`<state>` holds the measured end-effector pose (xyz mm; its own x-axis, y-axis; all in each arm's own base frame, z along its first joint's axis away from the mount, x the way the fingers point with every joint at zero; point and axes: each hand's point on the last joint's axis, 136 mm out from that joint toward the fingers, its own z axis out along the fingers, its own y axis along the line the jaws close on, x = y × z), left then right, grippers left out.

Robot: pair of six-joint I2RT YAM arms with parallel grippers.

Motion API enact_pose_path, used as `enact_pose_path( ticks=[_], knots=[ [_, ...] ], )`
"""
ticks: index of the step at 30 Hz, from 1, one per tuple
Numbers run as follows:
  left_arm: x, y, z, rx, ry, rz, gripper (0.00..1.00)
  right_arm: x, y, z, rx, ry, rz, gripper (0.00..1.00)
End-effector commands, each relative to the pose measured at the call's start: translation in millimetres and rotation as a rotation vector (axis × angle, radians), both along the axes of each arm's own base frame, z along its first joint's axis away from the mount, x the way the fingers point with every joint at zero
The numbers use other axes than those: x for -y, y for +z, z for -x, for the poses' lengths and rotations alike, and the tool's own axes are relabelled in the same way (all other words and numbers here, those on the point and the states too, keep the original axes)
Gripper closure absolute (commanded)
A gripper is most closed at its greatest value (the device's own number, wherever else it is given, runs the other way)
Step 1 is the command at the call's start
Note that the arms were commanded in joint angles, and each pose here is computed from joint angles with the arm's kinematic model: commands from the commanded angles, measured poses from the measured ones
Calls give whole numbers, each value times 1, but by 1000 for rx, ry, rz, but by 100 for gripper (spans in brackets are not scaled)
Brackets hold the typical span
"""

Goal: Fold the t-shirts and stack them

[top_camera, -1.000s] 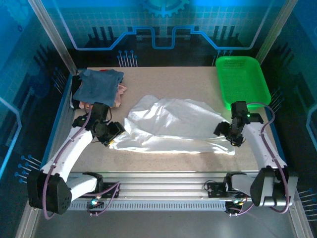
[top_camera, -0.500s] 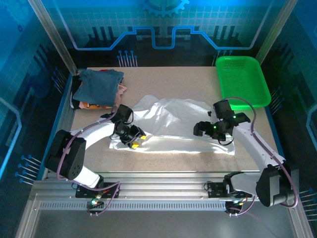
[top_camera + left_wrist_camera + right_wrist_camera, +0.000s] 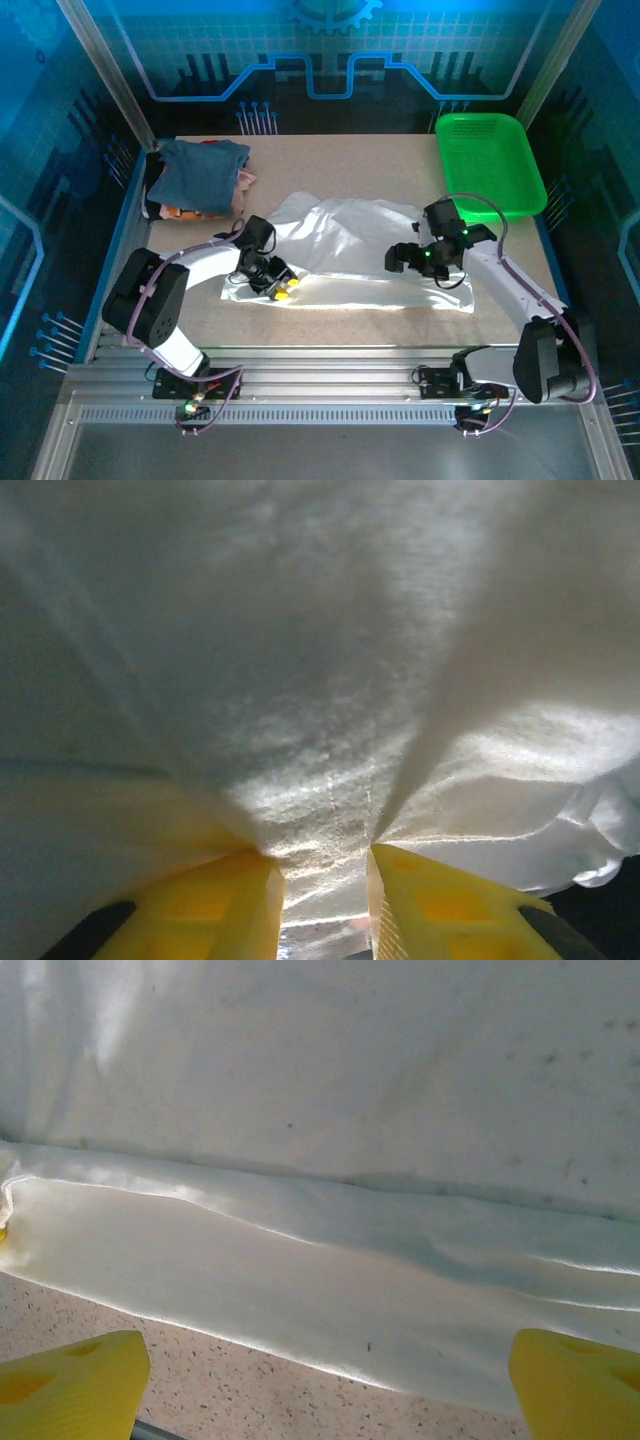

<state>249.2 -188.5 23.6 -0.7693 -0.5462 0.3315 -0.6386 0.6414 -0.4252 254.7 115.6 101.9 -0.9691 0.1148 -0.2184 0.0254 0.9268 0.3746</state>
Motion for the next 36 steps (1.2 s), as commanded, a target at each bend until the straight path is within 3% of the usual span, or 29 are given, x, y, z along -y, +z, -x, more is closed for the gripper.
enact_pose_path(
  ticks=[1, 5, 11, 15, 18, 21, 25, 36],
  knots=[
    [5, 6, -10, 17, -13, -7, 83, -9, -15, 9, -37, 41, -23, 6],
    [8, 15, -23, 56, -35, -11, 97, -16, -25, 14, -55, 73, -24, 6],
    [14, 29, -39, 102, -83, -10, 100, -34, -38, 19, -83, 162, -11, 8],
    [17, 32, -51, 119, -97, -12, 100, -38, -48, 18, -103, 193, 30, 15],
    [18, 35, -63, 137, -106, -19, 100, -37, -58, 15, -127, 191, 56, 35],
    [16, 34, -76, 151, -104, -33, 100, -27, -70, 11, -155, 163, 128, 63],
    [7, 34, -94, 178, -82, -54, 100, -7, -76, -2, -167, 101, 246, 80],
    [-4, 27, -125, 210, -48, -51, 100, 43, -89, -23, -213, -74, 347, 81]
  ],
)
